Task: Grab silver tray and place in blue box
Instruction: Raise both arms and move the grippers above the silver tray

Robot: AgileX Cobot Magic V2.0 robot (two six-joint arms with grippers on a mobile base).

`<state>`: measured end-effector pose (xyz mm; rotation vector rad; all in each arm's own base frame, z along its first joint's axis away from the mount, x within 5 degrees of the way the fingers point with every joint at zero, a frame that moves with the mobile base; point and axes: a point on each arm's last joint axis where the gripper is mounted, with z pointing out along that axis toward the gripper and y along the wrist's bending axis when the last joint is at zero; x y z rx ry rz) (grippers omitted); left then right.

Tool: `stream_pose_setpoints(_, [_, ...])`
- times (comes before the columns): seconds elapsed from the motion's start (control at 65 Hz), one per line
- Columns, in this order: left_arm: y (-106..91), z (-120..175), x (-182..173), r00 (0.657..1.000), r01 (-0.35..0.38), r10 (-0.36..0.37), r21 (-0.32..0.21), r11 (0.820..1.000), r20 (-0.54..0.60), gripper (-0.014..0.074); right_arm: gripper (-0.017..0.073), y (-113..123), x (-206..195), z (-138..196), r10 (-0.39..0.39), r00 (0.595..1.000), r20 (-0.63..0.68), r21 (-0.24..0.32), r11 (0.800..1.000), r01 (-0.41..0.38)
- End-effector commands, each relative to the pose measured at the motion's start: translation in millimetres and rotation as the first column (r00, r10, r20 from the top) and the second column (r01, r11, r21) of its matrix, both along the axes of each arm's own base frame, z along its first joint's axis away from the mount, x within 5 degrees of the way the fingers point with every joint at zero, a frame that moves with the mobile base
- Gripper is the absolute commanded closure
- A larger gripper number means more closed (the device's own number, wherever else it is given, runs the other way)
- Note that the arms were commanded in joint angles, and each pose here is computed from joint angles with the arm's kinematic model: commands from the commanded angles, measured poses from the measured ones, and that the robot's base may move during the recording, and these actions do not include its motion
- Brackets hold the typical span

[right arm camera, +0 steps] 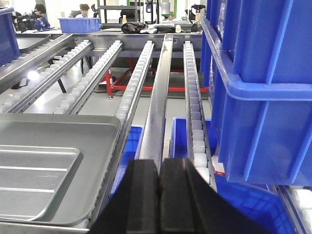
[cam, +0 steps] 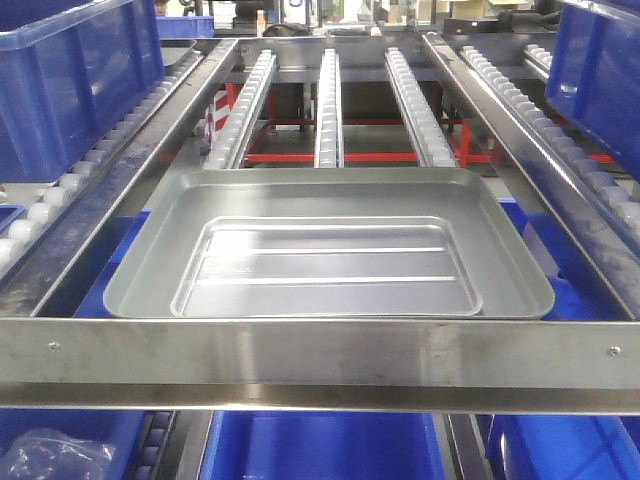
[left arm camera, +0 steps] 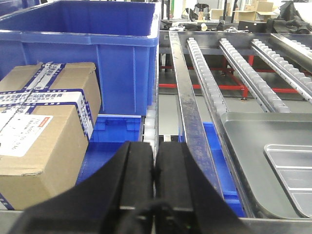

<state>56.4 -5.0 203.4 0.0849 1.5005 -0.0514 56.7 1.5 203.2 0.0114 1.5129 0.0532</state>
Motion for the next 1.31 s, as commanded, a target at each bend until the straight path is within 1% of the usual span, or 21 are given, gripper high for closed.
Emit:
stream_pose_setpoints(0.0, [-0.1,2.2,-1.0,0.997,0.006,-0.005,-0.019,1.000,0.079,0.0601,0.0507,-0.5,-3.7,14.6,-0.008,0.993,0.120,-0.010,1.000,0.009])
stream_pose_setpoints(0.738, [-0.1,2.2,-1.0,0.997,0.006,-0.005,-0.019,1.000,0.079,0.0601,0.0507,-0.5,-3.7,14.6,-0.008,0.993,0.120,-0.010,1.000,0.009])
stream_pose_setpoints(0.923, [-0.1,3.0,-1.1,0.997,0.006,-0.005,-0.019,1.000,0.082,0.0601,0.0507,-0.6,-4.0,16.1,-0.008,0.990,0.138,-0.010,1.000,0.009])
stream_pose_setpoints(1.03, [-0.1,3.3,-1.2,0.996,0.006,-0.005,-0.020,1.000,0.086,0.0601,0.0507,-0.7,-4.7,19.6,-0.009,0.984,0.176,-0.007,1.000,0.011])
stream_pose_setpoints(1.092, [0.0,6.4,-1.7,0.993,0.007,-0.004,-0.023,1.000,0.120,0.0601,0.0507,-0.8,-5.3,22.0,-0.010,0.979,0.202,-0.006,1.000,0.012])
stream_pose_setpoints(1.184, [0.3,19.2,-4.2,0.983,0.007,-0.003,-0.026,1.000,0.182,0.0601,0.0507,-0.8,-6.5,28.0,-0.010,0.978,0.209,-0.006,1.000,0.011])
stream_pose_setpoints(1.23, [0.3,27.1,-5.4,0.984,0.007,-0.003,-0.023,1.000,0.177,0.0601,0.0507,-0.7,-7.6,36.1,-0.008,0.981,0.192,-0.006,1.000,0.010])
stream_pose_setpoints(1.292, [0.4,40.8,-6.8,0.989,0.007,-0.004,-0.020,1.000,0.148,0.0601,0.0507,-0.4,-8.5,46.7,-0.005,0.991,0.131,-0.006,1.000,0.006])
